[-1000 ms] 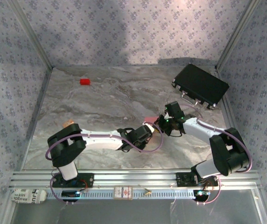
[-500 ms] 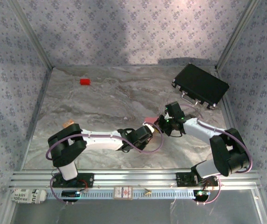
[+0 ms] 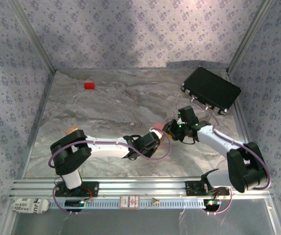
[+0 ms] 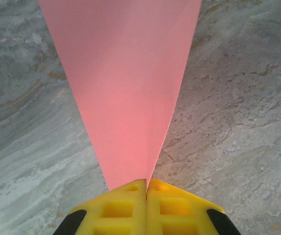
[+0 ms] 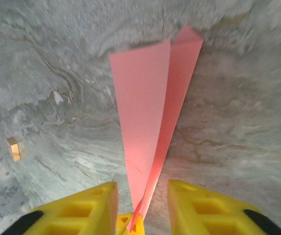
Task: Fold a paper plane with a square sheet of paper (pick it up from the middle)
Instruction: Fold the wing for the fifth time at the center of the table.
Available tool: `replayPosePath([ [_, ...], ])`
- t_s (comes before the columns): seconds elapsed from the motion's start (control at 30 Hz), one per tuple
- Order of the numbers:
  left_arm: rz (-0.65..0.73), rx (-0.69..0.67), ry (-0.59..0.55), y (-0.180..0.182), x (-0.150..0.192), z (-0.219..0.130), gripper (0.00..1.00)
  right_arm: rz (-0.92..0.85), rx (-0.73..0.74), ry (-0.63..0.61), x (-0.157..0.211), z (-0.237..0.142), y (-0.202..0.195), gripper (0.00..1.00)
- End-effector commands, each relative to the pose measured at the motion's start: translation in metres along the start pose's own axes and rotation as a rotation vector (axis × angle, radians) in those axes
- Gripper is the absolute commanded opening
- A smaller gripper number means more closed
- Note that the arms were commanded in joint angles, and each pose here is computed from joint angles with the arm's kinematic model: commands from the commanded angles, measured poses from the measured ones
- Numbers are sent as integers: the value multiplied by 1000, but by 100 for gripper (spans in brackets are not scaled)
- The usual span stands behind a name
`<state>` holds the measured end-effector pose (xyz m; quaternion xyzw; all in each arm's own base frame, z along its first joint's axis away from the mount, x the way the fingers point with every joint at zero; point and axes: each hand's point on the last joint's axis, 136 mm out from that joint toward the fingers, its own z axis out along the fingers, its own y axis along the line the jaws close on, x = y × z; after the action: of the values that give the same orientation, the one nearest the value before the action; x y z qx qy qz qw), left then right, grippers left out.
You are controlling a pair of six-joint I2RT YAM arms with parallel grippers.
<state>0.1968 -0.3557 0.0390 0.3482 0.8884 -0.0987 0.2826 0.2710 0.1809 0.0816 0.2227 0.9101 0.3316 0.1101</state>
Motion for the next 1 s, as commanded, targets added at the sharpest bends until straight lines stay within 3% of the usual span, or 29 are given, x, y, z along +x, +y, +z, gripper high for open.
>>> replayPosePath([
  [0.0,-100,87,-9,-3,1,-1,0,-20,66,-55,-5,-13,-21,37],
  [0.17,-235,240,-32,-5,-2,-2,0,-69,50,-105,-9,-23,-22,39],
  [0.5,-377,429,-1,-12,-2,3,0,-249,-40,-184,-7,-29,2,39],
  [0.97,-572,618,45,-24,0,22,0,-347,-163,-34,24,-2,20,31],
])
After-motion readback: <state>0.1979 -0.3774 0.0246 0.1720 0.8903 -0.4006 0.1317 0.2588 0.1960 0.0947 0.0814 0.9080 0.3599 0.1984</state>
